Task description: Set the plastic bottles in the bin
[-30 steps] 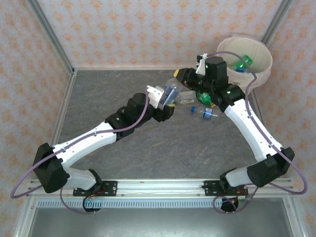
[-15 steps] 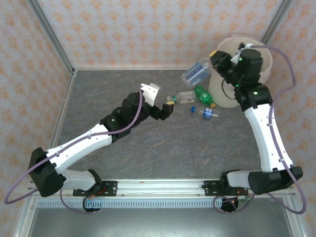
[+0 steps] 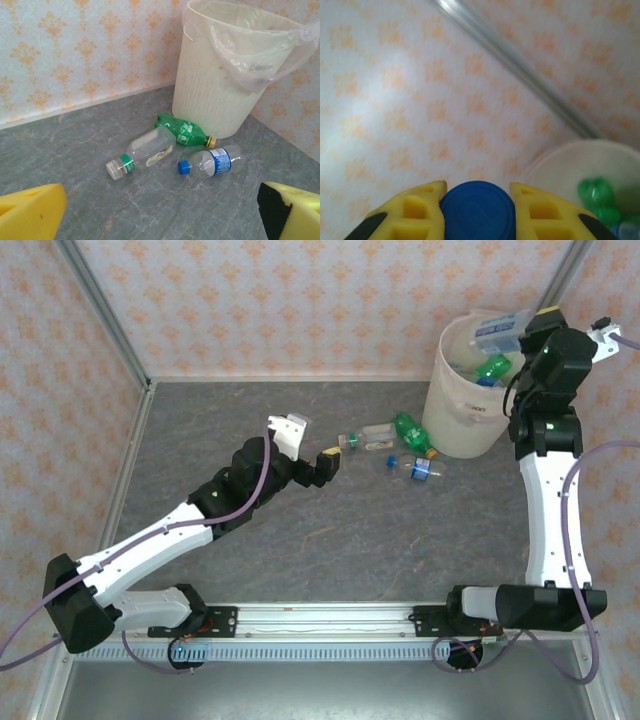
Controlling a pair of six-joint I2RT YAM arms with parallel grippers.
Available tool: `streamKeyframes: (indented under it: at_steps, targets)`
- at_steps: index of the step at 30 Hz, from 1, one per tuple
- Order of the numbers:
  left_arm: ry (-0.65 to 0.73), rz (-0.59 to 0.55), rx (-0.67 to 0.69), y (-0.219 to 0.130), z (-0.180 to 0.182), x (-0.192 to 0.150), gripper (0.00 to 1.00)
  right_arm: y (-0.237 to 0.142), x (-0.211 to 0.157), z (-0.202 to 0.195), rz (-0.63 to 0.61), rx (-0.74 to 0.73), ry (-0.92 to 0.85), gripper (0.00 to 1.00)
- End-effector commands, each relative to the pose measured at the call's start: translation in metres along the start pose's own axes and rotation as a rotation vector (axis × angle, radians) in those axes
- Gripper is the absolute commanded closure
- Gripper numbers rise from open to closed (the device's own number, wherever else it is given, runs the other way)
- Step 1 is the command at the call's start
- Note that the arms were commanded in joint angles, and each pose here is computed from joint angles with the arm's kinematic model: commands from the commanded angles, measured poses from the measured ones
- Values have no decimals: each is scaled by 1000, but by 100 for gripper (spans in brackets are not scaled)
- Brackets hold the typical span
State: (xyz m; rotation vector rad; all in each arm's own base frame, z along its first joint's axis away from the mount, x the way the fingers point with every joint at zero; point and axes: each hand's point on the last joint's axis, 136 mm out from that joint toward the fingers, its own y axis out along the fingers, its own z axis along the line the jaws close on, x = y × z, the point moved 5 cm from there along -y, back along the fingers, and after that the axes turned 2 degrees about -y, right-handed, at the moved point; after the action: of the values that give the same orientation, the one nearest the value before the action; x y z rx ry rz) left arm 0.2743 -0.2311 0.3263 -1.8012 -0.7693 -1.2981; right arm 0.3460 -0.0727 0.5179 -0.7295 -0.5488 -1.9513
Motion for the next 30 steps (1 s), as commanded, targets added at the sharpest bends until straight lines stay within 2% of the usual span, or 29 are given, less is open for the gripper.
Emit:
streamKeyframes:
  at_steps: [1, 11, 13, 14, 15, 17, 20, 30]
  targets:
    - [-29, -42, 15, -10, 2, 7, 1, 19, 18, -9, -189, -111, -61, 76]
    - [-28, -43, 52, -16, 8, 5, 1, 73, -11, -36, -166, -298, -309, 76]
    - [-30, -48, 63, -17, 10, 6, 1, 79, -16, -40, -142, -318, -340, 73]
    - [-29, -50, 65, -18, 10, 6, 1, 81, -19, -42, -130, -326, -356, 68]
    - [-27, -52, 68, -18, 11, 6, 1, 83, -22, -43, -117, -330, -365, 58]
    - [-25, -51, 68, -18, 11, 6, 1, 84, -23, -45, -106, -350, -365, 28]
    - [-21, -46, 69, -15, 10, 5, 1, 84, -22, -41, -78, -342, -371, 0]
    - [-20, -18, 61, -1, 7, 1, 1, 60, -13, -17, 15, -187, -339, 0]
